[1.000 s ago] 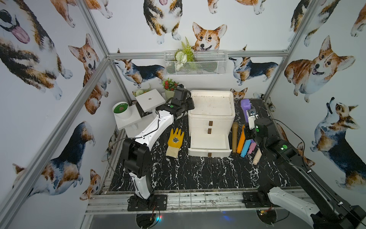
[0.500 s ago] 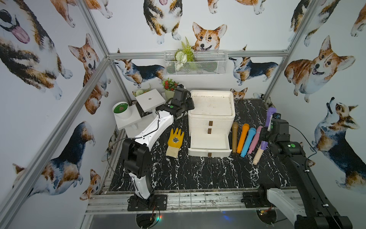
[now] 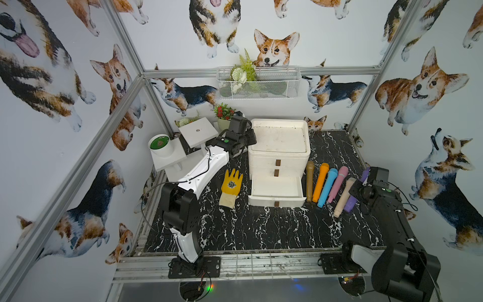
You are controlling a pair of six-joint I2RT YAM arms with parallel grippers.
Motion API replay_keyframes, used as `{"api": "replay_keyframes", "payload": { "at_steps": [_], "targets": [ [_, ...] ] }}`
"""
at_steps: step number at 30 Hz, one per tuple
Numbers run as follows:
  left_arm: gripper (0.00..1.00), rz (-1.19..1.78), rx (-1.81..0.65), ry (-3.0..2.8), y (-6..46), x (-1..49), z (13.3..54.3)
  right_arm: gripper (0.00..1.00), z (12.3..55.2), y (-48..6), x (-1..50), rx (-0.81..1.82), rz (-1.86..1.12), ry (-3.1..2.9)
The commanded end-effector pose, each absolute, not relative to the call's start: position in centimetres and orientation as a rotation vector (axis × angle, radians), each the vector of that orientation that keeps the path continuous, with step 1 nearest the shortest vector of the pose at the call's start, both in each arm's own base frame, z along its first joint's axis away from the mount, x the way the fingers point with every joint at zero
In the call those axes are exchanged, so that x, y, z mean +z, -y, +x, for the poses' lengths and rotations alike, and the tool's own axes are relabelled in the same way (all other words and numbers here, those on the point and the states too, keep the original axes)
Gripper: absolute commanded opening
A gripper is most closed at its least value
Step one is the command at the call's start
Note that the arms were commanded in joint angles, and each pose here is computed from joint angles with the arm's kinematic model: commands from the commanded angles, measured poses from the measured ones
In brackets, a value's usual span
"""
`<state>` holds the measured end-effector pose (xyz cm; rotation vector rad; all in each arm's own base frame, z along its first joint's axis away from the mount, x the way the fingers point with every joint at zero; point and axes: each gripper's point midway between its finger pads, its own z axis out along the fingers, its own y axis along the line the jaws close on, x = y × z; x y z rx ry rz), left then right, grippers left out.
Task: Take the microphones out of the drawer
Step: Pick up the microphone from the drawer, then place the microphone at the center of the board.
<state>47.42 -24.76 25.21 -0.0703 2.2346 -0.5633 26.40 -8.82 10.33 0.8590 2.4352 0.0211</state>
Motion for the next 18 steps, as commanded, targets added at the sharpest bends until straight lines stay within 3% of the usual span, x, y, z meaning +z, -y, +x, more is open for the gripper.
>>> {"api": "replay_keyframes", "payload": {
  "at_steps": [1, 18],
  "targets": [
    [0.16, -0.137, -0.474, -2.535, 23.1, 18.5, 43.5, 0.00, 27.3, 9.0, 10.0, 0.086, 0.900, -2.394],
    [0.17, -0.142, -0.478, -2.531, 22.9, 18.9, 43.7, 0.00, 26.5, 10.1, 4.8, 0.152, 1.043, -2.510]
  ]
}}
